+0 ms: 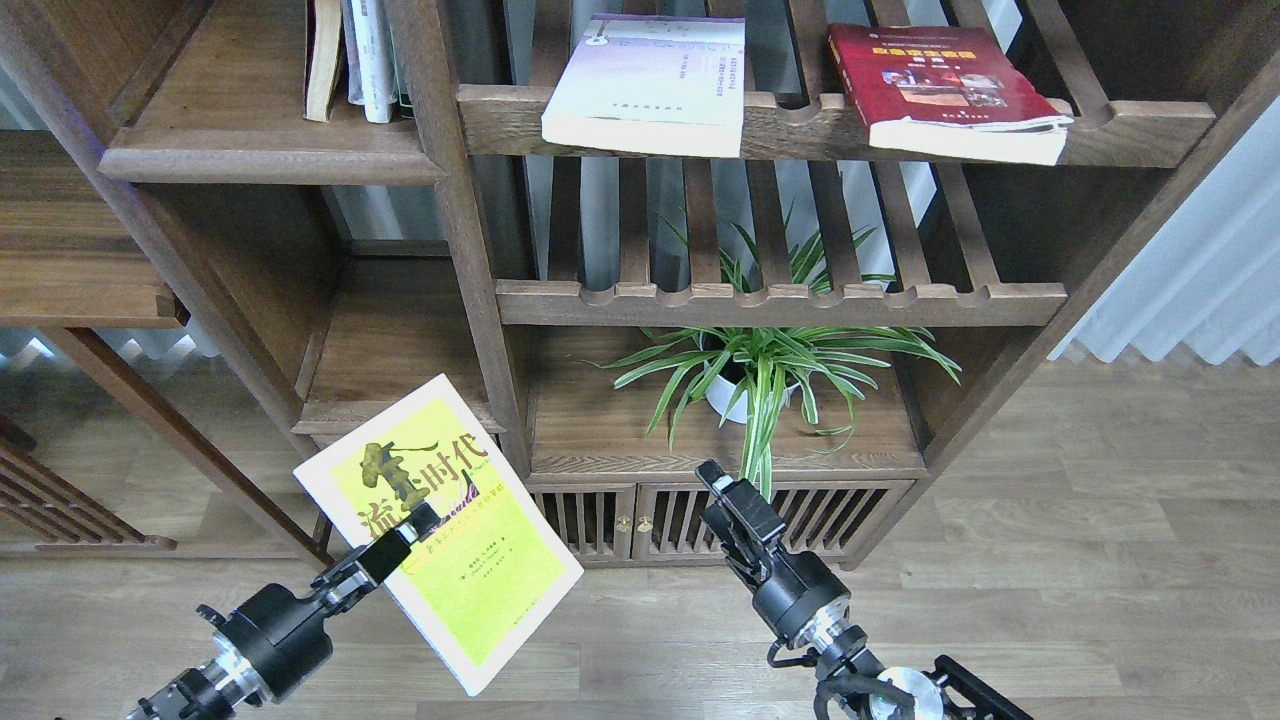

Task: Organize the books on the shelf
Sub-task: 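Lift the book with the left gripper up toward the top shelf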

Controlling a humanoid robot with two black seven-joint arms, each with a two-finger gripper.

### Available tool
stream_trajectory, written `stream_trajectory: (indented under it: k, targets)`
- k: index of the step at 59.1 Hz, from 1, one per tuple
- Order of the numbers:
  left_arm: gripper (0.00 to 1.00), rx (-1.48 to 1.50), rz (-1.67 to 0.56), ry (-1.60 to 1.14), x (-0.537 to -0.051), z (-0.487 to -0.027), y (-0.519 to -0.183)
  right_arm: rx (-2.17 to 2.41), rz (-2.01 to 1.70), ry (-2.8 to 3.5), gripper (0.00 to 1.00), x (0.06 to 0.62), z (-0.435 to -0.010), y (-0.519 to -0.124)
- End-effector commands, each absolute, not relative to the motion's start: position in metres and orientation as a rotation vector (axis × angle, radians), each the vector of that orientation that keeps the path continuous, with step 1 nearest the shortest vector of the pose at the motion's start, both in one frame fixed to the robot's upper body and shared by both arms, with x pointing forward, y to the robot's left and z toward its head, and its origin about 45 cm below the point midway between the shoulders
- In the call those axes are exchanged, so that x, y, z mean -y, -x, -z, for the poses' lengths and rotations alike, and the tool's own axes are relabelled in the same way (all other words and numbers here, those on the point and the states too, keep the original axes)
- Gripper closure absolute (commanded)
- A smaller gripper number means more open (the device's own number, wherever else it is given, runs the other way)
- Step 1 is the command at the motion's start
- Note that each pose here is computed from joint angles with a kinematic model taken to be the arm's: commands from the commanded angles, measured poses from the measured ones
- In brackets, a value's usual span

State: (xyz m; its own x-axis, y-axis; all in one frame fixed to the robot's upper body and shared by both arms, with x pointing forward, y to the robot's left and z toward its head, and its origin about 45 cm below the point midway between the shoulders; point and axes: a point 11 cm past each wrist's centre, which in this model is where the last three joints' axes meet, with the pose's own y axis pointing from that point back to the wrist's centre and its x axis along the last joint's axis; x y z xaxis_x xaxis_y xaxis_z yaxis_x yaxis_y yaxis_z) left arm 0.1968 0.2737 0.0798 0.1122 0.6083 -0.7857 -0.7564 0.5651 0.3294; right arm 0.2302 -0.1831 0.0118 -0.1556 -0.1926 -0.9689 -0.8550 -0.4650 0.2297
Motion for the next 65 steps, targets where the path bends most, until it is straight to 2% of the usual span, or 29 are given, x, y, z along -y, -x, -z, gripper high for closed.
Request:
stream_trajectory:
  k: [1, 24, 50, 65]
  targets:
    - [0.95, -1.063, -1.058, 0.13, -0.298, -0.079, -0.19, -1.198, -1.666, 1.595, 0.02, 0.185, -0.011, -0.231]
    - [0.94, -0.987, -1.235, 0.159, -0.365, -0.096, -0.188, -1.206, -1.654, 1.585, 0.02, 0.188, -0.012, -0.233]
    - [0.95, -0.929, -1.308, 0.235, -0.387, -0.11, -0.197, -1.213, -1.648, 1.591, 0.02, 0.19, -0.012, -0.237]
    - [0.95, -0.856, -1.272, 0.263, -0.386, -0.132, -0.228, -1.212, -1.646, 1.591, 0.02, 0.19, -0.012, -0.238]
